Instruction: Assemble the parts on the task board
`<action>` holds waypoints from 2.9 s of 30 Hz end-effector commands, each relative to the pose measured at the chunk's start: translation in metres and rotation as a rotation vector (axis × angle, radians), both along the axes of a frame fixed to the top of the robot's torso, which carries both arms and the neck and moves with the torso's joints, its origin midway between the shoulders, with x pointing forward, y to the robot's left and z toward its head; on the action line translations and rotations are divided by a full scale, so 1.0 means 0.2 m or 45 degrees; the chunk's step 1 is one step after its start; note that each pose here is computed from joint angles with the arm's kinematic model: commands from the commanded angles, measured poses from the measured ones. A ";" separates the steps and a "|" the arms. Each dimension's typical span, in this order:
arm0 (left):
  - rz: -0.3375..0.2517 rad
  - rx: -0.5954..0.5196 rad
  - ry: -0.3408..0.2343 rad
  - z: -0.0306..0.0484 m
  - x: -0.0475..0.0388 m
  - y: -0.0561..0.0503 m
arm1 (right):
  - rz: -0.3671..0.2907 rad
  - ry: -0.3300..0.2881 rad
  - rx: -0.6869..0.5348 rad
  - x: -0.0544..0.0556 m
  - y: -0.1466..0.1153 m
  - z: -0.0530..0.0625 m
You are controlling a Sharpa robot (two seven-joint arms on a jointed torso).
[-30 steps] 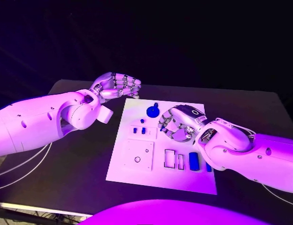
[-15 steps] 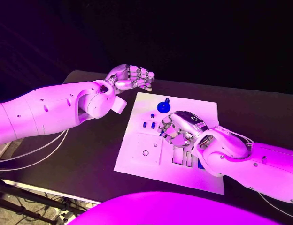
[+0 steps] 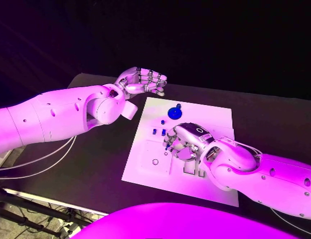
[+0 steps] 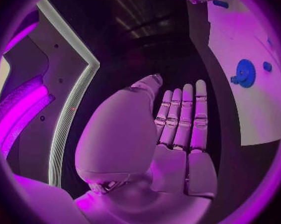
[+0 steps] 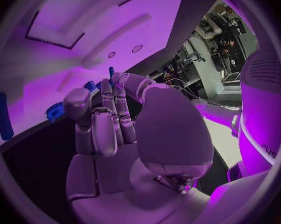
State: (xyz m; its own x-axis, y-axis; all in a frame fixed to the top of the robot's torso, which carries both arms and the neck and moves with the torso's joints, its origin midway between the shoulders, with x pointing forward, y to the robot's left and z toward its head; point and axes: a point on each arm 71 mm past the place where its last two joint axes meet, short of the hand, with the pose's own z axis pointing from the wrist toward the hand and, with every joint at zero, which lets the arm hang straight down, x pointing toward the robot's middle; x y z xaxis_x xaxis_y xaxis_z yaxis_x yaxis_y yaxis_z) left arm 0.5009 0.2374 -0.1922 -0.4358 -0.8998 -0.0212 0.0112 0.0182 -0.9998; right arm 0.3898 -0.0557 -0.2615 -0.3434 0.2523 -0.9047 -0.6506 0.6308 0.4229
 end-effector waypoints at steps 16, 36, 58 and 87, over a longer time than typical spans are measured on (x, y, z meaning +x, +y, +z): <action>-0.013 -0.011 0.019 0.000 -0.004 0.02 | 0.034 0.023 -0.067 -0.02 0.01 -0.03; -0.023 -0.009 0.022 -0.001 -0.005 0.01 | 0.034 0.033 -0.099 -0.02 0.01 -0.06; -0.039 -0.011 0.031 -0.004 -0.004 -0.01 | 0.047 0.047 -0.124 -0.03 0.02 -0.07; -0.029 -0.002 0.027 -0.004 -0.003 0.01 | 0.045 0.021 -0.206 -0.04 0.02 -0.10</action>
State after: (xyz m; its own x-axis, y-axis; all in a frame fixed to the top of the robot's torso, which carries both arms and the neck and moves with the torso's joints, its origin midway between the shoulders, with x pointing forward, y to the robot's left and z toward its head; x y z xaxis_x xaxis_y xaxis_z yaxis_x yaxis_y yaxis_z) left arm 0.5004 0.2402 -0.1939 -0.4474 -0.8942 -0.0138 -0.0144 0.0227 -0.9996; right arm 0.3831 -0.0477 -0.2754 -0.3489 0.1239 -0.9289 -0.6767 0.6524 0.3412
